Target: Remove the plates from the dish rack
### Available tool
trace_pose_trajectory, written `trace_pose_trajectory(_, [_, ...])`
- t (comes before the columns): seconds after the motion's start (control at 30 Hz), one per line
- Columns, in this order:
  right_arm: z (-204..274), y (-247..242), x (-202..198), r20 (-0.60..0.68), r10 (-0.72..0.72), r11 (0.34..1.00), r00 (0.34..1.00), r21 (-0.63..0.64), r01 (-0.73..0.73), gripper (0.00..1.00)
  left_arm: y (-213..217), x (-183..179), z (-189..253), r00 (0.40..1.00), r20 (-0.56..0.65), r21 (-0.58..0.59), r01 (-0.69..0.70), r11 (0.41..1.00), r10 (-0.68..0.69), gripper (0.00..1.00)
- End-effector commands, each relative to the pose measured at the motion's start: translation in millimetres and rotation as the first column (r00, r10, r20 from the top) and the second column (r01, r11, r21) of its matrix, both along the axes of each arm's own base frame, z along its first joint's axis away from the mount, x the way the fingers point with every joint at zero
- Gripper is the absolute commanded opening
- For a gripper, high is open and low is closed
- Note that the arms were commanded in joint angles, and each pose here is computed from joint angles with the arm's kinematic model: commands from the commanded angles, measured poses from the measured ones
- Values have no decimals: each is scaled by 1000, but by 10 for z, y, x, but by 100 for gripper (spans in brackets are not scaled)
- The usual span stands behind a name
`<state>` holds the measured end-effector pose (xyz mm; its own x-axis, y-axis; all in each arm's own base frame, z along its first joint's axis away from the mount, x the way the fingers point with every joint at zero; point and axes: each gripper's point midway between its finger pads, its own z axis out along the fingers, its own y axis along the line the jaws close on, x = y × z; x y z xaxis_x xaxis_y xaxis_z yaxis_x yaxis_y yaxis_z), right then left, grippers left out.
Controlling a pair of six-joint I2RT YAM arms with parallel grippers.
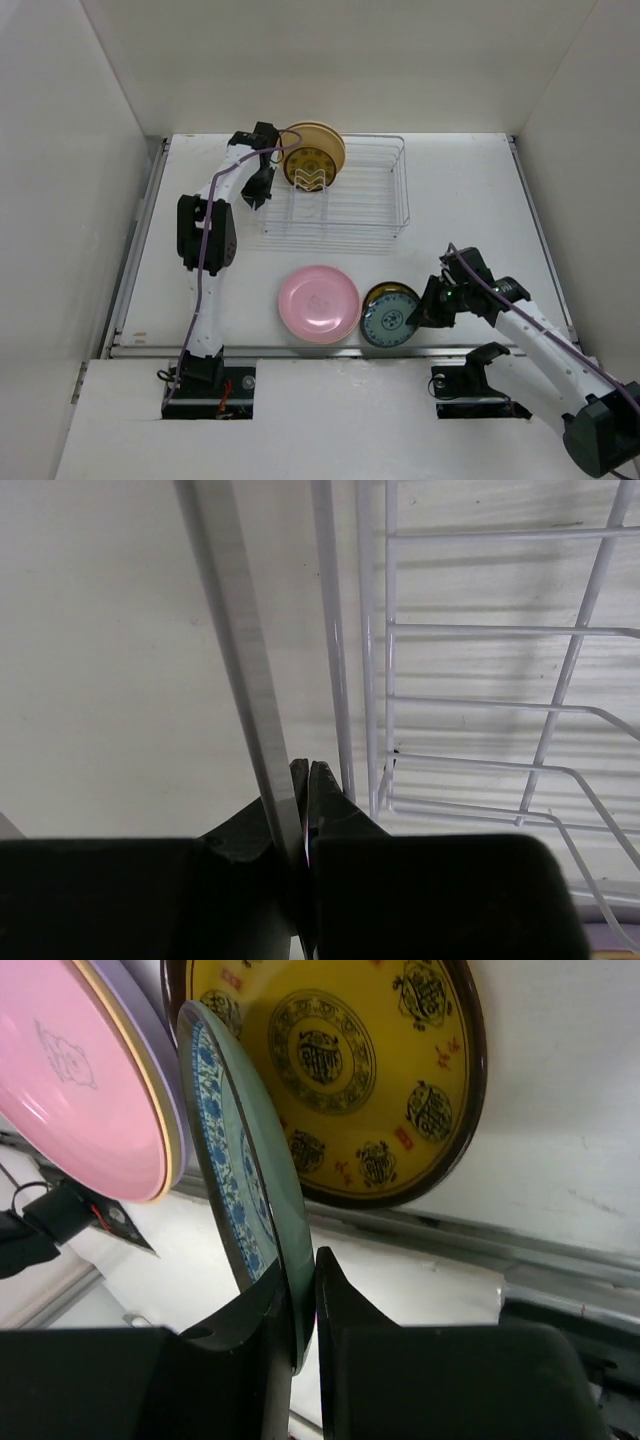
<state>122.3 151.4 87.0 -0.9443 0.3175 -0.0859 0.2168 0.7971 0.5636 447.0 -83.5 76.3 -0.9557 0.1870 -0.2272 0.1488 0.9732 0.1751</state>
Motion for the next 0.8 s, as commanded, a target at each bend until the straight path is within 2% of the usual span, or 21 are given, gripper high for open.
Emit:
trace_pose_trajectory(0.0, [141, 158, 304, 109, -47, 995, 993, 91, 37, 15, 155, -373, 193, 988, -109, 64, 119, 991, -111, 0])
trace_pose_trajectory(0.03, [122, 151, 343, 115, -54, 996, 992, 82, 44, 22, 132, -379, 187, 988, -110, 51, 111, 992, -105, 0])
trace_pose_trajectory(0.2, [-134, -6, 416, 74, -96, 994, 993, -46, 99, 25, 122, -477, 207, 989, -127, 37, 81, 996, -76, 0])
trace_pose_trajectory(0.33, [-168, -159, 454, 62, -144, 978, 988, -144, 151, 45, 122, -554, 163, 986, -149, 31, 74, 997, -68, 0])
trace_pose_trajectory(0.37, [-157, -202, 458, 57, -153, 972, 987, -172, 161, 56, 122, -554, 163, 986, -149, 31, 73, 997, -68, 0])
trace_pose_trajectory(0.4, [-125, -245, 461, 55, -171, 964, 984, -195, 179, 61, 116, -532, 161, 988, -141, 30, 73, 997, -68, 0])
trace_pose_trajectory(0.5, [179, -368, 564, 129, -234, 939, 964, -227, 258, 66, 104, -558, 137, 986, -151, 21, 74, 997, -70, 0])
trace_pose_trajectory(0.53, [415, -453, 677, 199, -260, 920, 945, -245, 305, 67, 88, -562, 134, 986, -153, 12, 75, 997, -72, 0])
trace_pose_trajectory(0.57, [562, -448, 746, 238, -281, 917, 930, -219, 333, 74, 88, -562, 134, 986, -153, 12, 75, 997, -72, 0])
trace_pose_trajectory(0.63, [830, -362, 921, 331, -232, 934, 915, -185, 304, 85, 57, -570, 129, 985, -156, -6, 77, 997, -77, 0])
trace_pose_trajectory(0.67, [1120, -259, 1124, 421, -214, 947, 882, -131, 292, 85, 53, -571, 128, 986, -155, -7, 66, 998, -66, 0])
trace_pose_trajectory(0.7, [1123, -173, 1251, 443, -130, 959, 887, -170, 226, 85, 35, -576, 153, 985, -157, -18, 67, 998, -69, 0])
trace_pose_trajectory(0.77, [1389, -127, 1523, 500, -81, 948, 862, -229, 221, 85, 13, -612, 111, 982, -180, -29, 58, 998, -63, 0])
